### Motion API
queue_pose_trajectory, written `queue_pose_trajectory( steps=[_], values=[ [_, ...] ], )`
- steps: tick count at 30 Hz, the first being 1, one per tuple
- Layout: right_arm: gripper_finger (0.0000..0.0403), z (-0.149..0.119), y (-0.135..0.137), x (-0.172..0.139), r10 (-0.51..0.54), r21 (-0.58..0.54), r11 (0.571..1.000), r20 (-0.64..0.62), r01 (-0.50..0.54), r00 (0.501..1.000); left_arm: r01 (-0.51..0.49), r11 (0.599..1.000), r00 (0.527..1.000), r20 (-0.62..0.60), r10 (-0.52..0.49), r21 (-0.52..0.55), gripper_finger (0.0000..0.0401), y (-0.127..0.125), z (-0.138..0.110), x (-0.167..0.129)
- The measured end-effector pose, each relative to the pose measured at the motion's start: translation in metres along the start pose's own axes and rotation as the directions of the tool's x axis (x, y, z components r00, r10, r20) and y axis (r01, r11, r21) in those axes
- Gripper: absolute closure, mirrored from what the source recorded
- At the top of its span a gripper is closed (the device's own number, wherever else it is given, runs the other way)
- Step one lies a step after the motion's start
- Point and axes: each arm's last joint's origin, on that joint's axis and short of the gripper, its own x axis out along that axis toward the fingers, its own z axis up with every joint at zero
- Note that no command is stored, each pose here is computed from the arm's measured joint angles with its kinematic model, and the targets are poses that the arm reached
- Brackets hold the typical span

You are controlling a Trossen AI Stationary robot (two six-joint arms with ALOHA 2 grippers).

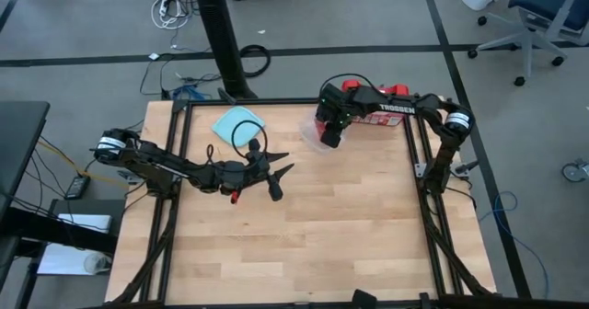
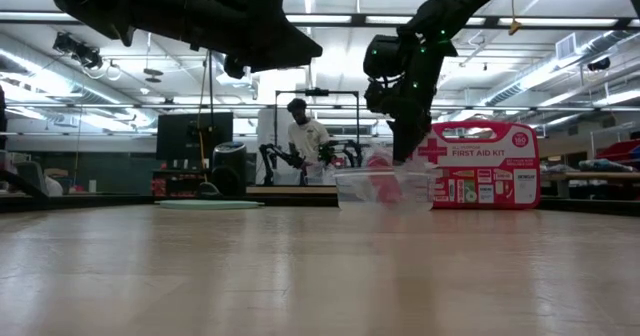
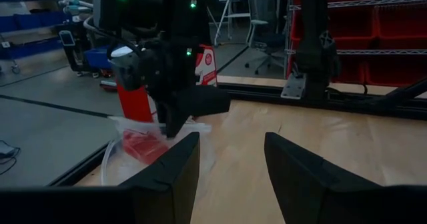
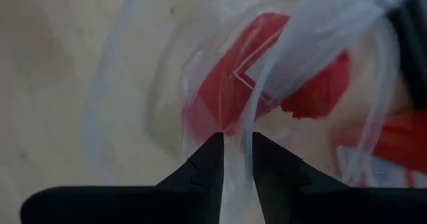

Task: Roll bandage
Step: Put the transparent zip bag with the red bandage into the transparent ood container

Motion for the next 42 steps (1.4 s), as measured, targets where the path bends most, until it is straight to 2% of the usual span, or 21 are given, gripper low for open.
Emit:
queue_pose_trajectory(
  steps=[6, 9, 13, 15, 19, 22, 24, 27, 32, 34, 38, 42],
  values=[
    [0.0327, -0.005, -0.003, 0.001, 0.056, 0.038, 0.998, -0.045, -0.055, 0.997, 0.019, 1.0, 1.0, 0.002, -0.019, -0.024, 0.0229, -0.001, 0.0, 0.0],
    [0.0328, -0.003, -0.005, 0.001, 0.148, 0.05, 0.988, -0.005, -0.147, 0.989, 0.023, 0.999, 1.0, 0.001, -0.023, -0.024, 0.0229, -0.001, 0.0, 0.0],
    [0.0331, 0.002, -0.009, 0.001, 0.182, 0.076, 0.98, 0.05, -0.186, 0.982, 0.024, 0.999, 1.0, 0.001, -0.024, -0.023, 0.0229, -0.001, 0.0, 0.0],
    [0.0332, 0.002, -0.011, 0.001, 0.166, 0.077, 0.982, 0.059, -0.171, 0.984, 0.026, 0.999, 1.0, 0.001, -0.026, -0.022, 0.0229, -0.001, 0.0, 0.0],
    [0.0332, 0.001, -0.014, 0.002, 0.017, 0.073, 0.997, 0.029, -0.019, 0.999, 0.026, 0.999, 1.0, -0.001, -0.026, -0.021, 0.0229, -0.001, 0.0, 0.0],
    [0.0331, 0.002, -0.013, 0.002, -0.015, 0.063, 0.998, 0.028, 0.013, 1.0, 0.026, 0.999, 1.0, 0.0, -0.026, -0.021, 0.0229, -0.001, 0.0, 0.0],
    [0.0331, 0.002, -0.012, 0.002, -0.005, 0.079, 0.997, 0.033, 0.003, 0.999, 0.026, 0.999, 1.0, 0.0, -0.026, -0.02, 0.0229, -0.001, 0.0, 0.0],
    [0.0332, 0.002, -0.005, 0.002, 0.095, 0.077, 0.992, 0.037, -0.098, 0.995, 0.026, 0.999, 1.0, 0.0, -0.026, -0.02, 0.0229, -0.001, 0.0, 0.0],
    [0.0332, 0.001, 0.004, 0.002, 0.11, 0.038, 0.993, 0.013, -0.111, 0.994, 0.026, 0.999, 1.0, 0.002, -0.026, -0.021, 0.0229, -0.001, 0.0, 0.0],
    [0.0334, 0.001, 0.006, 0.002, 0.094, 0.023, 0.995, 0.012, -0.094, 0.996, 0.026, 0.999, 1.0, 0.002, -0.026, -0.022, 0.0229, -0.001, 0.0, 0.0],
    [0.0335, 0.001, 0.006, 0.002, -0.004, 0.017, 1.0, 0.003, 0.003, 1.0, 0.026, 0.999, 1.0, 0.003, -0.026, -0.022, 0.0229, -0.001, 0.0, 0.0],
    [0.0335, 0.004, 0.008, 0.002, -0.033, 0.012, 0.999, 0.028, 0.033, 0.999, 0.025, 0.999, 1.0, 0.003, -0.025, -0.022, 0.0229, -0.001, 0.0, 0.0]
  ],
)
